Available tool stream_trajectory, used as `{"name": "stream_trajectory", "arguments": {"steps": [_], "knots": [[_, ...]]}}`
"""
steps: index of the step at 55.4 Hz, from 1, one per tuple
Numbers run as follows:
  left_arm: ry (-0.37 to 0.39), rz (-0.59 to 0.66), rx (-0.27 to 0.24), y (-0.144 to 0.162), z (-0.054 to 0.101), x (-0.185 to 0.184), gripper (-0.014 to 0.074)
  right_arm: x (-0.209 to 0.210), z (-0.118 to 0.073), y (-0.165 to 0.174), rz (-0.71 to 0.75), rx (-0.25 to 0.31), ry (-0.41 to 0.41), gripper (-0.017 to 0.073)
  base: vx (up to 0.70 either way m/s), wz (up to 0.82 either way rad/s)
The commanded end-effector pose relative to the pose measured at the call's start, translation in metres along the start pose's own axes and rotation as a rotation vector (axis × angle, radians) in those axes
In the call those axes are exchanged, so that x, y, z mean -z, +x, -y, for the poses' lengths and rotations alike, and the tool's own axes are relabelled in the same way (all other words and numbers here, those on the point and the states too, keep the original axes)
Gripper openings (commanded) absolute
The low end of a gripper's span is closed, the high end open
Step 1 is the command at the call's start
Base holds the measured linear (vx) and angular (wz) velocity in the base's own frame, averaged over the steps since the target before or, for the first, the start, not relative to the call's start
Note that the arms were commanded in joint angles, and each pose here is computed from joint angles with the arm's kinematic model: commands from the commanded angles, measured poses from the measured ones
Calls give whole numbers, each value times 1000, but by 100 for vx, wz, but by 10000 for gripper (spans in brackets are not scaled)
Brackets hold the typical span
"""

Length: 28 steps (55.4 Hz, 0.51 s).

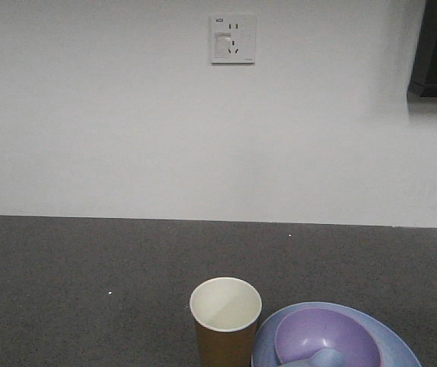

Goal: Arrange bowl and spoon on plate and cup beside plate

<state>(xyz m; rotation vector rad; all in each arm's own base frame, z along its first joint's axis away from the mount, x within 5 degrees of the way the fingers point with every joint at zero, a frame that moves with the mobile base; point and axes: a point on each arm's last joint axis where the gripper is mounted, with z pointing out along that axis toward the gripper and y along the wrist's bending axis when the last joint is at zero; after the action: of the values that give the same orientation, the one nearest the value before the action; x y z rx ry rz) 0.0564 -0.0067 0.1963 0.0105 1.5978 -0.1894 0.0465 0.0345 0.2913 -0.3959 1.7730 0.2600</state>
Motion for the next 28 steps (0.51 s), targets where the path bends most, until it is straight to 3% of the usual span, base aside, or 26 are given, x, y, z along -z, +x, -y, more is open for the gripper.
{"name": "stream_trajectory", "arguments": {"steps": [1,6,17,28], "knots": [[27,107,10,-16,3,2,-3,2,7,-14,80,1,76,-8,0,0],[27,107,10,-16,3,2,-3,3,14,-14,88,-87,154,-8,0,0],[27,107,10,-16,3,2,-3,8,35,-15,153,-189,375,-8,0,0],[27,107,10,-16,3,2,-3,-15,42,23,230,-122,411,-8,0,0]]}}
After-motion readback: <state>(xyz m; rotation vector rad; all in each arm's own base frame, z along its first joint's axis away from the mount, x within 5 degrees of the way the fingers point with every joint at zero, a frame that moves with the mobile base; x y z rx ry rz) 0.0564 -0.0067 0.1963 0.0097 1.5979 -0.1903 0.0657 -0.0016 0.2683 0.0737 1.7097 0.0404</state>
